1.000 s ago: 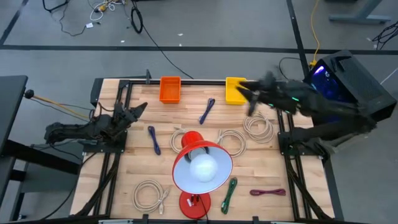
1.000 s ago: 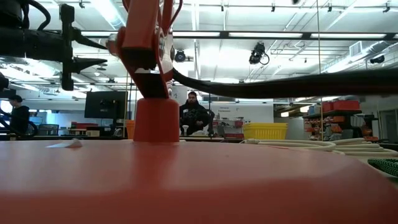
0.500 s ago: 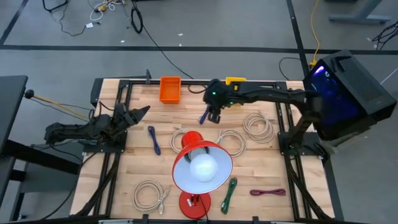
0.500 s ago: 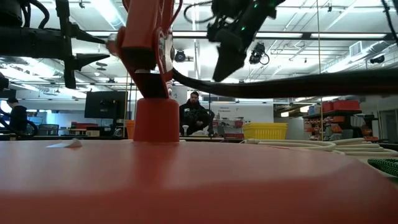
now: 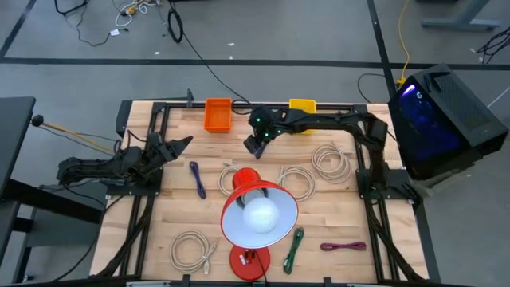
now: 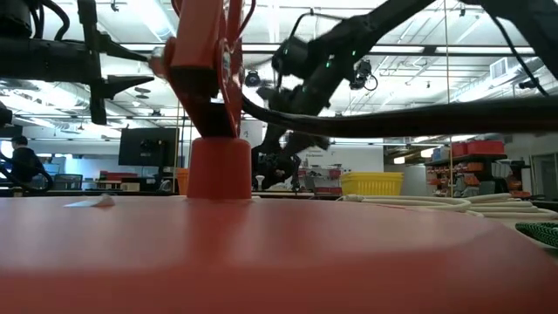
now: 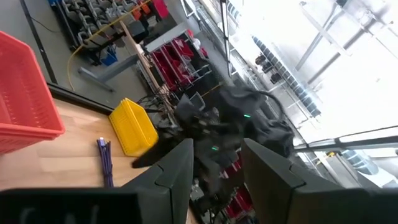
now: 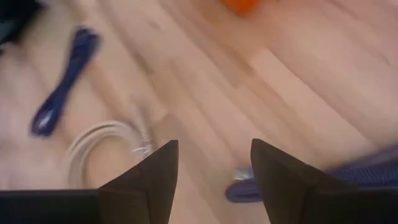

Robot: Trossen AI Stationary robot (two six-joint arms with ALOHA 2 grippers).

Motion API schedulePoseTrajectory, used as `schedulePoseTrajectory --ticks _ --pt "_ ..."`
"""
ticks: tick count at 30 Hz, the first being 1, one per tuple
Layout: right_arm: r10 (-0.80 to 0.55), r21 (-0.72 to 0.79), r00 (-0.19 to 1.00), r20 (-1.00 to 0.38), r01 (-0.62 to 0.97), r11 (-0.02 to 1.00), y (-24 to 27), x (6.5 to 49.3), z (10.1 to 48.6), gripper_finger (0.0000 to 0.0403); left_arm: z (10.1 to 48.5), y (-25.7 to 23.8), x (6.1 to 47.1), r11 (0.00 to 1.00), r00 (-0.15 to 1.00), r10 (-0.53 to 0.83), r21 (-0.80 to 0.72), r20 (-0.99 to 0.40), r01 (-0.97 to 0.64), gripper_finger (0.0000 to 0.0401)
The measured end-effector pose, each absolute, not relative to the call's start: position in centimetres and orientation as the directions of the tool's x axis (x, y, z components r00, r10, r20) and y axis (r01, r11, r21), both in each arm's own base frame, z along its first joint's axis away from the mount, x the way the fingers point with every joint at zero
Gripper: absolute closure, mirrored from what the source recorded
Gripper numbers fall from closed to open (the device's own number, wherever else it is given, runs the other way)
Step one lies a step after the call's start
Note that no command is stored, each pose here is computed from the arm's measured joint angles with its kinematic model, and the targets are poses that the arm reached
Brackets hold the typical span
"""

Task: Pick & Place USB Port
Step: Put the blue USB cable into the yellow bin

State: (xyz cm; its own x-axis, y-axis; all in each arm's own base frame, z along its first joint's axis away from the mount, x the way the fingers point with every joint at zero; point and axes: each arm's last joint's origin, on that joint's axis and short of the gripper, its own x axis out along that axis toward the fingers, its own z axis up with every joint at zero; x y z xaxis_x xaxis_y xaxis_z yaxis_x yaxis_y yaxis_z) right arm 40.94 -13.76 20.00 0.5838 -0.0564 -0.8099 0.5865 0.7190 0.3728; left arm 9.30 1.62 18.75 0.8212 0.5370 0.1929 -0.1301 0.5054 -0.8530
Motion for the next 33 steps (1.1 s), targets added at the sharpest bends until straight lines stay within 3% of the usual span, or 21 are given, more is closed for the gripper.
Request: schedulePoseTrajectory --ticks 5,13,20,25,33 --pt "-0.159 0.420 0.572 -0.804 0.737 0.529 -14.8 41.3 18.9 0.0201 18.7 1.5 9.4 0.524 0.852 0.485 -0.846 0.197 -0.102 0.0259" --pt "-0.203 0.427 0.536 -0.820 0.807 0.408 -15.2 40.9 18.7 0.0201 18.8 1.2 9.5 0.549 0.898 0.387 -0.835 0.209 -0.043 0.0259" --pt "-0.164 0.423 0.476 -0.864 0.863 0.276 -14.5 38.8 14.7 0.0201 18.8 1.0 9.6 0.562 0.925 0.314 -0.827 0.214 0.001 0.0259" --pt "-0.145 0.501 0.542 -0.828 0.831 0.243 -13.8 38.9 13.9 0.0201 18.7 1.0 9.6 0.565 0.925 0.318 -0.825 0.206 -0.011 0.0259" --pt "-0.116 0.450 0.495 -0.861 0.848 0.278 -13.4 38.4 13.7 0.0201 18.7 1.0 9.6 0.566 0.926 0.320 -0.824 0.200 -0.018 0.0259"
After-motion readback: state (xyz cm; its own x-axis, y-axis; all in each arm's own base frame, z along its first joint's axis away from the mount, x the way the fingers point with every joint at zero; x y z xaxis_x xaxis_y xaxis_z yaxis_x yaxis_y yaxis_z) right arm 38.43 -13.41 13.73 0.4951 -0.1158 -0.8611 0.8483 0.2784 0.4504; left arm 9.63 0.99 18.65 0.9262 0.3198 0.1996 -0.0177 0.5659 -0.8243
